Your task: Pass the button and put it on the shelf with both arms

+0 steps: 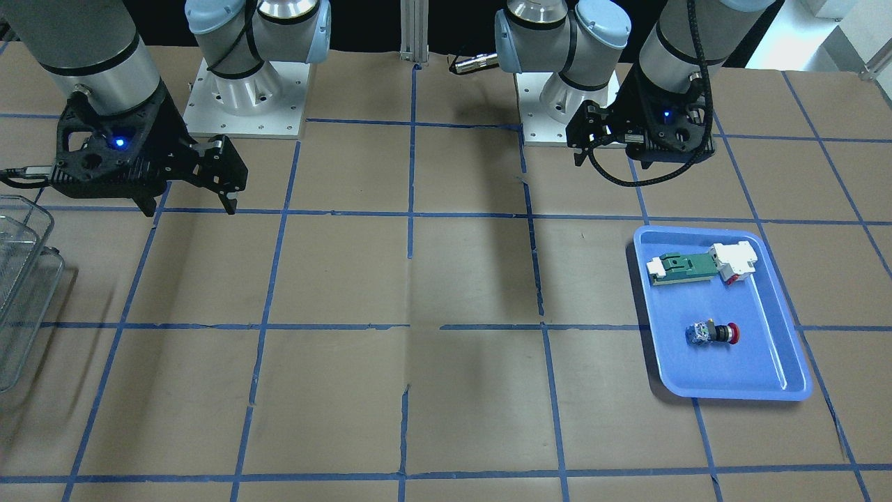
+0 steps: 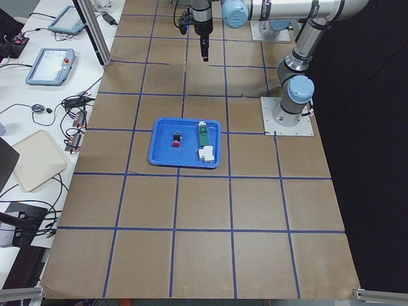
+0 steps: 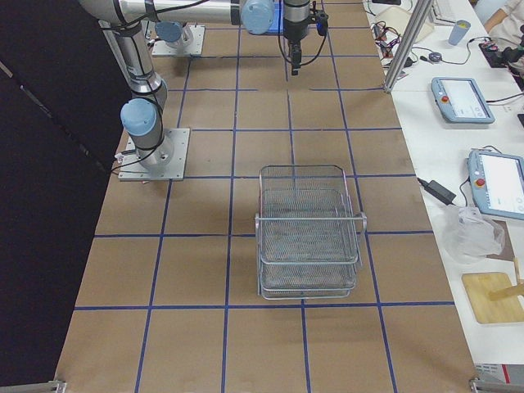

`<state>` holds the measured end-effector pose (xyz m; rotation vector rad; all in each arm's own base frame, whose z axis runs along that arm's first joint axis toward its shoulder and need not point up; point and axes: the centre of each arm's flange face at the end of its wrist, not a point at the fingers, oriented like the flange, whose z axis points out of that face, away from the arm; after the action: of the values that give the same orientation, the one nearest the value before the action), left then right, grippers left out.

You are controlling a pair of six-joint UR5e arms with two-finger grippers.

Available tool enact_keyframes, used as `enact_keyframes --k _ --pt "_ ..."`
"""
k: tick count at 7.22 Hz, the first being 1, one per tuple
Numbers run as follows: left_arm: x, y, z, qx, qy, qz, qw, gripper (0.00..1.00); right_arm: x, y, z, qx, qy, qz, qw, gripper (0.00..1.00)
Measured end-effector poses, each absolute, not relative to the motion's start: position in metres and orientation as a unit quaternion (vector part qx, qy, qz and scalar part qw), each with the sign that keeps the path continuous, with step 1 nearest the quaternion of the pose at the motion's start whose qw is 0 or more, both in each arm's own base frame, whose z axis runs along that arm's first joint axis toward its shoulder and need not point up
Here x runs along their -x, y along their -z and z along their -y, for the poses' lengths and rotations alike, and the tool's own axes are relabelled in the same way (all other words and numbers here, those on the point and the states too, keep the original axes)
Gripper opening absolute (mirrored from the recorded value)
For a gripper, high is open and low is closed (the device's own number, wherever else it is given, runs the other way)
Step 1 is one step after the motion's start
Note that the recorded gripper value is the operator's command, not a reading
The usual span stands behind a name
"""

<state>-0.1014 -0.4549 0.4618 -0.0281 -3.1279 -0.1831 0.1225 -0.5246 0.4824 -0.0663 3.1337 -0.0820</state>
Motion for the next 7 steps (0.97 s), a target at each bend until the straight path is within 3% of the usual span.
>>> enact_keyframes --k 7 --pt "0.1 -0.462 0.456 0.007 0.055 0.998 0.003 1.0 -0.108 -0.484 0.519 -0.003 -0.004 -1.0 0.018 1.0"
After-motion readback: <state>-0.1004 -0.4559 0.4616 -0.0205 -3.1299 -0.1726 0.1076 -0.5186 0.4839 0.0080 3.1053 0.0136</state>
